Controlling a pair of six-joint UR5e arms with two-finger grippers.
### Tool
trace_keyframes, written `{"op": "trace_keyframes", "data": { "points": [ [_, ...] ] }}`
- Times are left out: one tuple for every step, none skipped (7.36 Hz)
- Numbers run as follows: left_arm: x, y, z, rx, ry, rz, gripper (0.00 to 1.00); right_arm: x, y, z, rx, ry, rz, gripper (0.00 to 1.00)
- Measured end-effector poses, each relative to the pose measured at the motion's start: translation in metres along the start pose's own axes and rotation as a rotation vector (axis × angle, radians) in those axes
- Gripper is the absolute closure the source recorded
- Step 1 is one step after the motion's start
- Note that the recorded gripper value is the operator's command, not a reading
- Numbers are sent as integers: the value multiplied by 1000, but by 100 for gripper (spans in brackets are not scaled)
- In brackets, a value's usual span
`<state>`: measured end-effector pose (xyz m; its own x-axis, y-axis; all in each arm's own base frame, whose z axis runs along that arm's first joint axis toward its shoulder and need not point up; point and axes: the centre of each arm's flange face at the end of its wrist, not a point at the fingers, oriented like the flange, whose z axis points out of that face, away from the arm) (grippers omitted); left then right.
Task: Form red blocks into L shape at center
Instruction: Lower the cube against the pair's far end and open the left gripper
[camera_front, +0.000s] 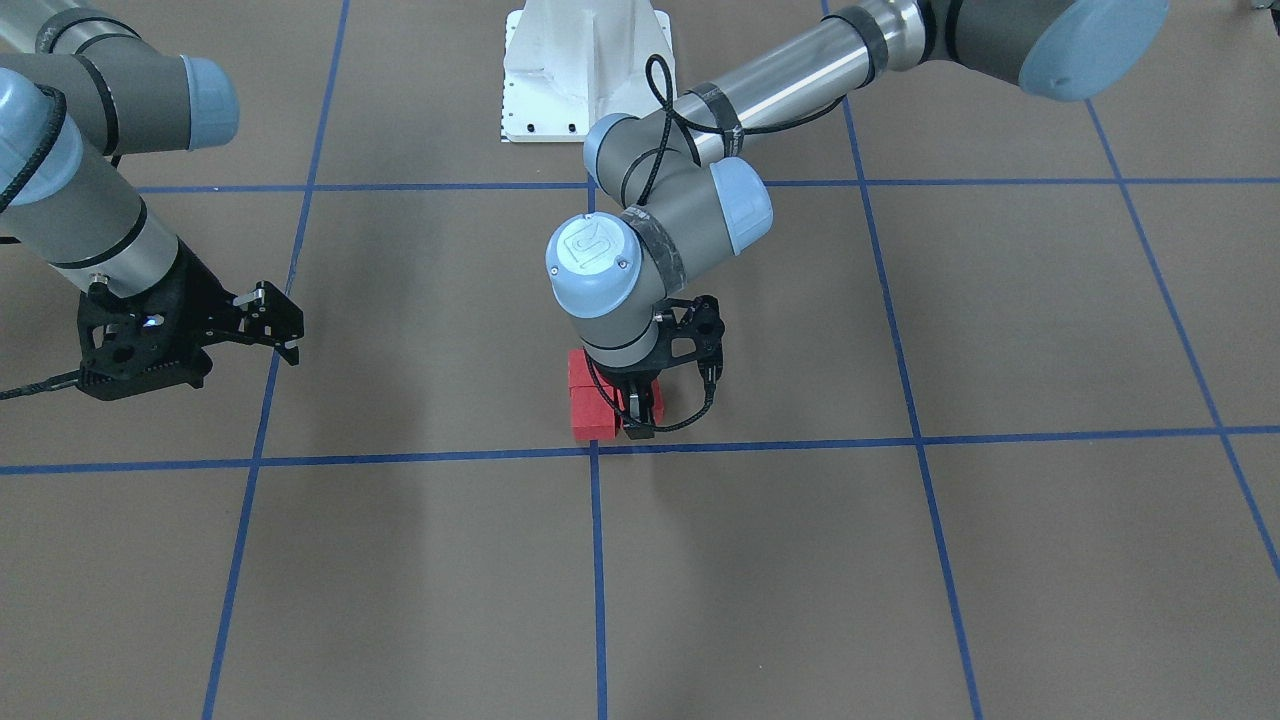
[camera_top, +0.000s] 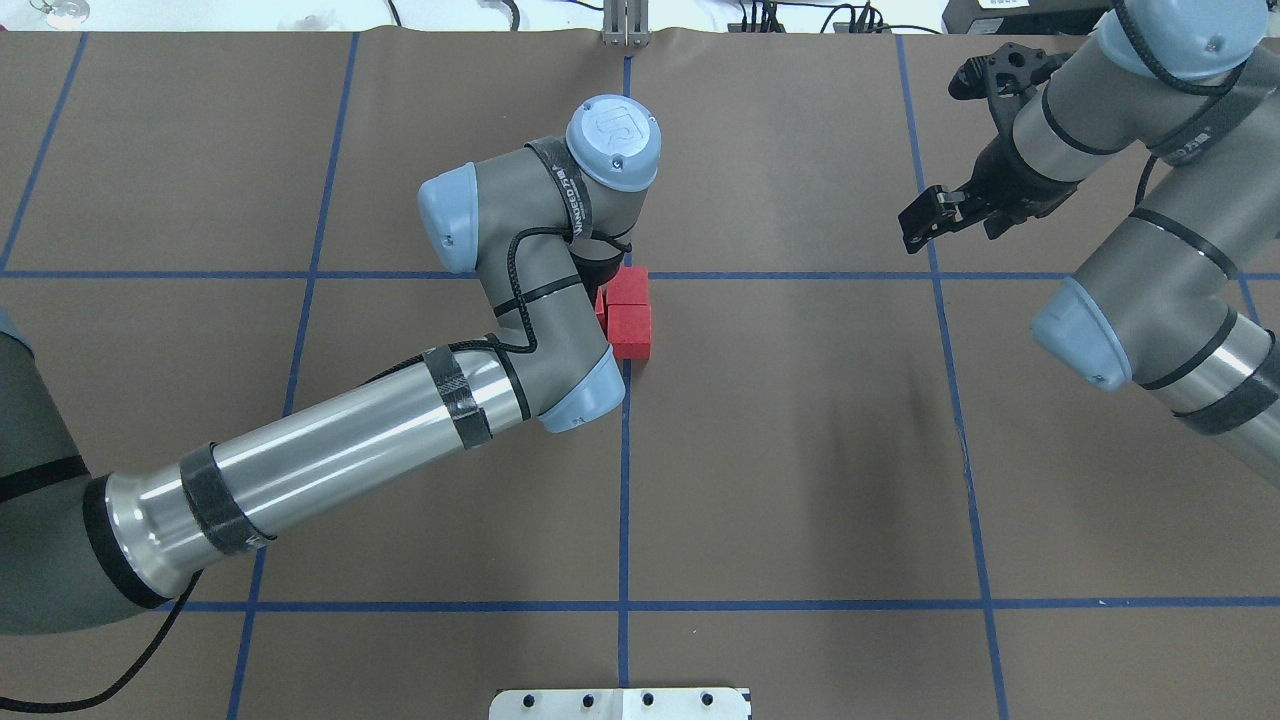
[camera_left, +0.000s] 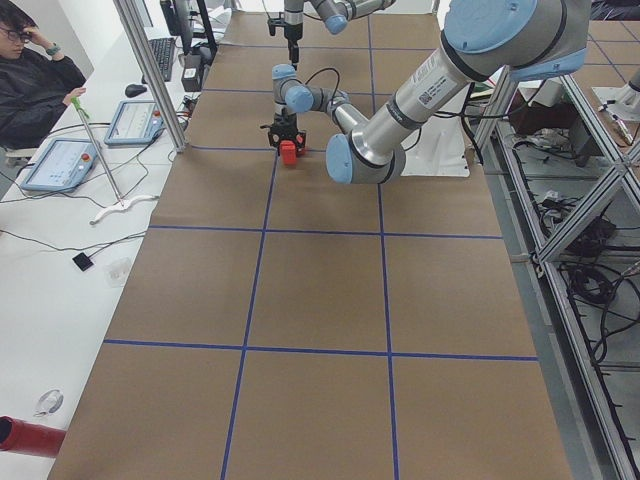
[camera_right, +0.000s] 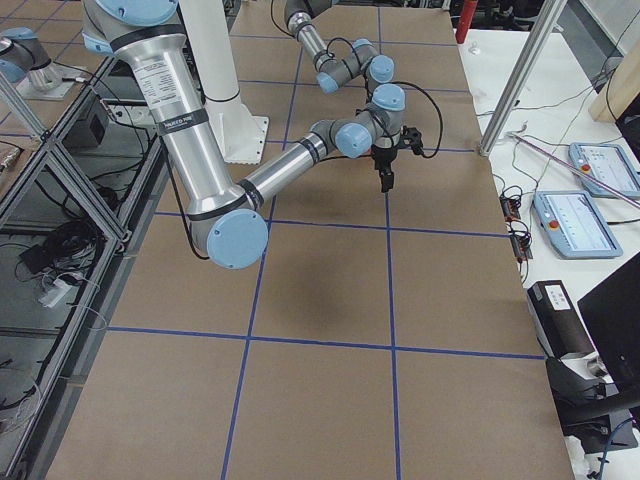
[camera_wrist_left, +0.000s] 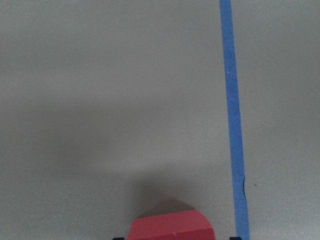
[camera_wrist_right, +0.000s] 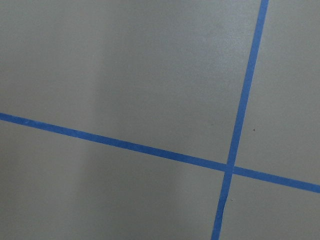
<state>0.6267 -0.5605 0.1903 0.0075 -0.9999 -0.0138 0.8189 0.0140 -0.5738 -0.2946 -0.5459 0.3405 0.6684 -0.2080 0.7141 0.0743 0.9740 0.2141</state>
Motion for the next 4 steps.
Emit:
{"op": "trace_keyframes", "data": {
  "points": [
    [-1, -3, 1, 16, -12, -7, 20, 0, 0, 0, 0, 0, 0, 1],
    [-1, -5, 1, 35, -23, -14, 20, 0, 0, 1, -1, 0, 0, 1],
    [-1, -8, 0, 53, -31, -22, 22, 0, 0, 2, -2, 1, 1, 1],
    [0, -11, -2, 65, -33, -30, 40, 1, -1, 2, -3, 3, 2, 1]
  ]
}}
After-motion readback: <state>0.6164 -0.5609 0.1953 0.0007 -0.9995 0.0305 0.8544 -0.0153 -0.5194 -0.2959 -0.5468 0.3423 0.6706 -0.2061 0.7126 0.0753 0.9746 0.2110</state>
